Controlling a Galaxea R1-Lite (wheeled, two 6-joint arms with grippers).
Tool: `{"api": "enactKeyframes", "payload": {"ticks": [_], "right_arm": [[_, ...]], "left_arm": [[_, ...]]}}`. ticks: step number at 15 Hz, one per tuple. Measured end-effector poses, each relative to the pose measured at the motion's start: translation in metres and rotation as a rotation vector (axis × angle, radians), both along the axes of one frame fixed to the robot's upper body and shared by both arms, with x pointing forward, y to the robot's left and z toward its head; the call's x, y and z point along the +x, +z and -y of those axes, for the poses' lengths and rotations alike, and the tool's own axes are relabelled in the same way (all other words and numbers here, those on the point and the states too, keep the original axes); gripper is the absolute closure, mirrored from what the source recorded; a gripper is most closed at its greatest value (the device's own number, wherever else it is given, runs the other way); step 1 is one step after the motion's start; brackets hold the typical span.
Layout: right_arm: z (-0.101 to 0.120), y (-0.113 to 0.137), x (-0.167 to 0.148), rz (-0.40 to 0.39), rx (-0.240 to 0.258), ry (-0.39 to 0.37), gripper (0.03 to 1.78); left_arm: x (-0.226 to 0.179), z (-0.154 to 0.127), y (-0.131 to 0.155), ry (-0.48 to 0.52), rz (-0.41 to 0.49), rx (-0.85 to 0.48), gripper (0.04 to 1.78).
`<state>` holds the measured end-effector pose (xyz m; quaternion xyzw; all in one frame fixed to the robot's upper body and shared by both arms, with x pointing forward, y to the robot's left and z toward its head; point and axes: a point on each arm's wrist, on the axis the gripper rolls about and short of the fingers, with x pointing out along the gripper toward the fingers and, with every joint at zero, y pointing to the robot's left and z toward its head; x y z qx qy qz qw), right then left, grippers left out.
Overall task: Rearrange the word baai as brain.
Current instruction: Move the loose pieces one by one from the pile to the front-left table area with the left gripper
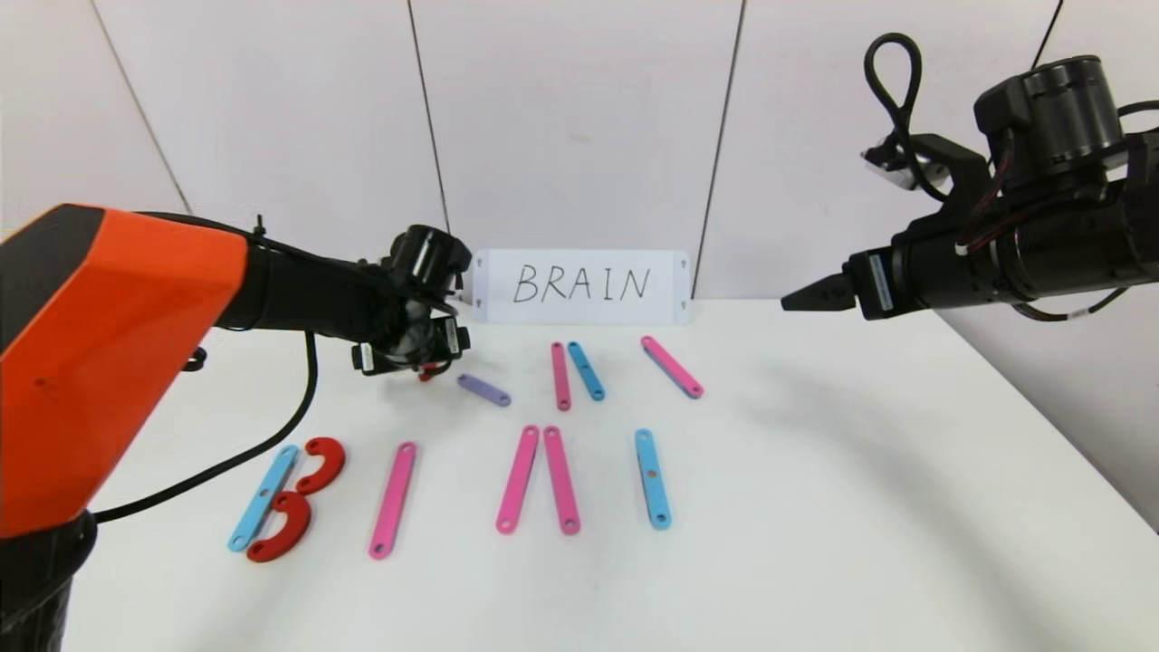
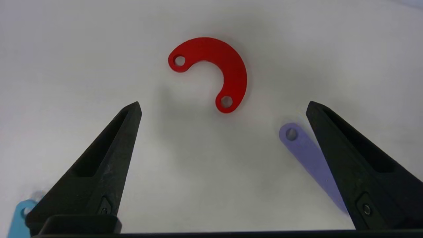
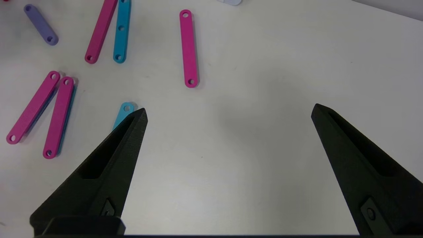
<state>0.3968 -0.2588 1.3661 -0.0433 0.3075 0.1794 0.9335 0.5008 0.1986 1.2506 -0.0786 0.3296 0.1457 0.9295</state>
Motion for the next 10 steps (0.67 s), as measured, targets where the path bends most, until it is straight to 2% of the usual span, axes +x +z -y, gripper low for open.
{"api": "enactKeyframes", "payload": {"ticks": [4, 10], "right_arm": [[0.0, 0.0, 0.0, 0.001, -0.001, 0.0, 0.07], [0.0, 0.0, 0.0, 0.0, -0.002, 0.001, 0.07]], "left_arm": [[0.021, 0.0, -0.015, 0.065, 0.016, -0.053, 0.07], [0.023, -0.001, -0.025, 0.093, -0.018, -0.065, 0.07]]}}
